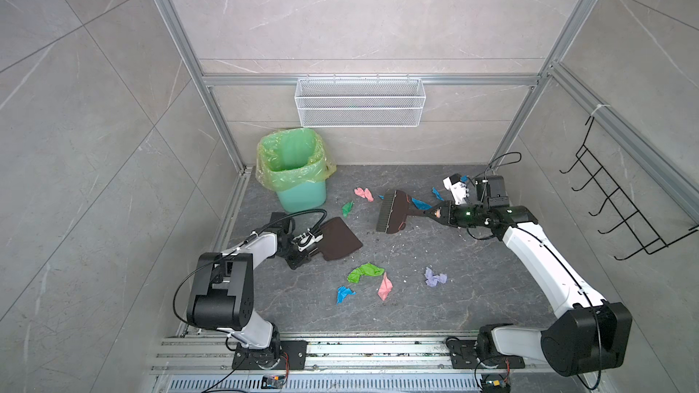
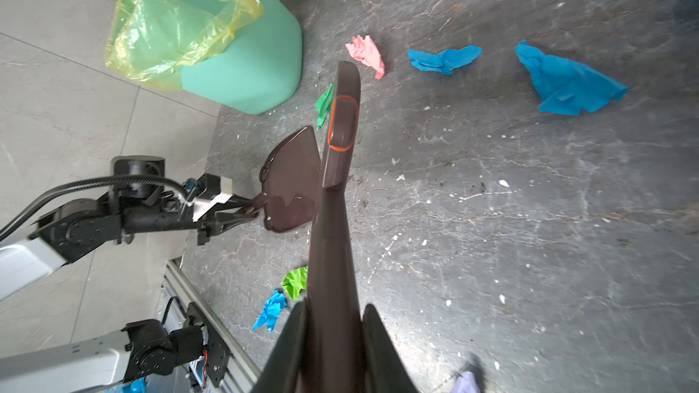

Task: Sweep away the paper scraps from the table
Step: 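Hold the dustpan with the left gripper while the right gripper lowers the brush toward scraps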

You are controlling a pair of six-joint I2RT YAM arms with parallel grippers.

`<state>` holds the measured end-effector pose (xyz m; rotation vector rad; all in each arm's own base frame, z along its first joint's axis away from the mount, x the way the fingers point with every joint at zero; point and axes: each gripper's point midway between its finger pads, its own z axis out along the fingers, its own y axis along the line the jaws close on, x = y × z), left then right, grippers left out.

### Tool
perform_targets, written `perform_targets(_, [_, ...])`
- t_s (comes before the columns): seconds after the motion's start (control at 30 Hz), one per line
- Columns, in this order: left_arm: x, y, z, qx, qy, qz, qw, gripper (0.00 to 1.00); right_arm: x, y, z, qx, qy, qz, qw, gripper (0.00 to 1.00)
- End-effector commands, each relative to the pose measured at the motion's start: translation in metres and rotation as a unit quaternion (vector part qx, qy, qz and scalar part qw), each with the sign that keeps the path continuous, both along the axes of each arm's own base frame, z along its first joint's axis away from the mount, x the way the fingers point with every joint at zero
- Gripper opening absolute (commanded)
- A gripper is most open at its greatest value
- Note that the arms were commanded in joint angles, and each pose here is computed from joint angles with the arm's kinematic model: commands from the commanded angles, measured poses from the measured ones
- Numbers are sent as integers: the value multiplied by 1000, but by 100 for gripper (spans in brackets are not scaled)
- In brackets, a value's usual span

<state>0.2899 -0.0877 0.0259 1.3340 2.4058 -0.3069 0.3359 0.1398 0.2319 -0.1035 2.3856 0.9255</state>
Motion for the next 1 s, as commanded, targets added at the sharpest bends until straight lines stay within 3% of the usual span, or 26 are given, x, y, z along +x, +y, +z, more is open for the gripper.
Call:
perform_targets(0.0, [-5, -8, 23, -1, -13, -22, 1000, 11, 3, -9, 20, -20, -34, -18, 999, 0])
perform_targets(0.1, [-10, -16, 36, -12, -15, -31, 999, 11, 6, -21, 16, -54, -32, -42, 997, 0])
perform_targets(0.23, [-14, -23, 53, -20, -17, -33, 999, 0, 6, -40, 12, -112, -25, -70, 991, 0])
perform_targets(0.47, [-21, -41, 64, 9, -14, -61, 998, 0, 8, -64, 18, -174, -32, -111, 978, 0])
perform_targets(0.97, [-6, -89, 93, 35, -19, -122, 992, 0, 13, -126, 32, -319, -26, -206, 924, 0])
